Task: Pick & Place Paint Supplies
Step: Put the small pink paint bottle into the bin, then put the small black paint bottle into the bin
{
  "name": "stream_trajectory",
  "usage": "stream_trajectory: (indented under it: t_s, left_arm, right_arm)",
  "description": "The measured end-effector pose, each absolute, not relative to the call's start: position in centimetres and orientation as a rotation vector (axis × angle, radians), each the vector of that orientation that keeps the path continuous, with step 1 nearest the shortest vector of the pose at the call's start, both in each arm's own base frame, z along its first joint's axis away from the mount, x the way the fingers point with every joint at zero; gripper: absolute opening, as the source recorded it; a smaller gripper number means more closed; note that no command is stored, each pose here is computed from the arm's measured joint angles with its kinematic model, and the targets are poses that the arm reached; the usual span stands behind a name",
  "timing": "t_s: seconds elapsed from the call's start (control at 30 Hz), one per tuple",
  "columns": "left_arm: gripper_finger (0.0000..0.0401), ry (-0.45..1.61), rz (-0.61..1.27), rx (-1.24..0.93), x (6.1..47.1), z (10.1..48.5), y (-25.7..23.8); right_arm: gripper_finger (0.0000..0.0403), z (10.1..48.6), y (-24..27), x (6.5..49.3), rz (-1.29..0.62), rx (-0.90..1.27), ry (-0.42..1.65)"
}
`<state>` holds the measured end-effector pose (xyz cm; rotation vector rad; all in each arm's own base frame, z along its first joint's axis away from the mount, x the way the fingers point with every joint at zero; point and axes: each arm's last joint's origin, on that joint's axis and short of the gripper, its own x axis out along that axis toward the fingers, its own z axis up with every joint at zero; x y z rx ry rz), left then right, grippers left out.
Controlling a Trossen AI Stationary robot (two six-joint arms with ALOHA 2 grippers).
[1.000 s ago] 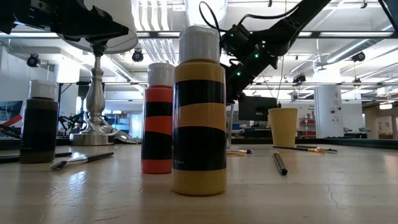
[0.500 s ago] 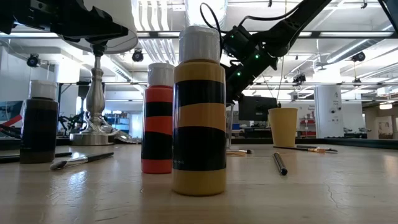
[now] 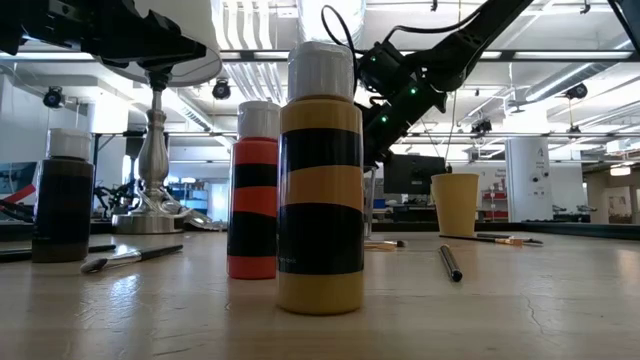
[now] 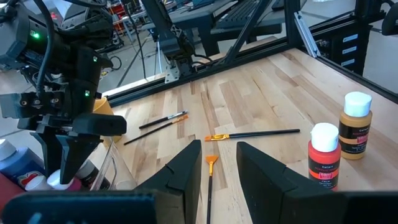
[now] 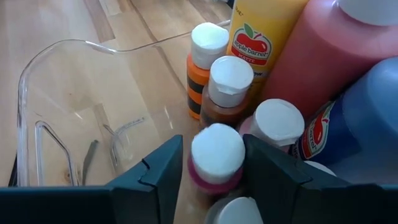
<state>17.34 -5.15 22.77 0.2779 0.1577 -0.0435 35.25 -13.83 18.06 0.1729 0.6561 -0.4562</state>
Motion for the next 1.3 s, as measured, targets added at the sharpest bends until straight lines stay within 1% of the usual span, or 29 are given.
stream_trajectory:
  t_s: [0.13,0.4,0.5,0.6,0.8,0.97,1.13,1.3]
  left_arm:
    - [0.0108,0.155,-0.043,0.277,17.3,22.8,-5.2]
    - [0.0108,0.156,-0.043,0.277,17.3,22.8,-5.2]
    - [0.0108,0.156,-0.044,0.277,17.3,22.8,-5.2]
    - [0.0108,0.157,-0.044,0.278,17.3,22.8,-5.2]
    - [0.0108,0.159,-0.044,0.278,17.3,22.8,-5.2]
    - [0.0108,0.161,-0.044,0.279,17.3,22.7,-5.1]
    - [0.0108,0.162,-0.044,0.279,17.3,22.7,-5.1]
    - [0.0108,0.165,-0.044,0.280,17.3,22.7,-5.1]
  right_arm:
    - [0.0161,18.1,-13.8,35.2,-0.458,0.172,0.657]
    - [0.0131,18.0,-13.8,35.2,-0.455,0.144,0.664]
    - [0.0126,18.2,-13.8,35.1,-0.455,0.141,0.665]
    - [0.0134,18.6,-13.7,34.9,-0.455,0.141,0.665]
    - [0.0167,20.7,-13.4,34.2,-0.453,0.133,0.648]
    - [0.0183,21.4,-13.3,34.0,-0.449,0.132,0.642]
    - [0.0187,21.9,-13.1,33.8,-0.442,0.135,0.665]
    - [0.0173,23.5,-11.6,33.8,-0.392,0.102,0.673]
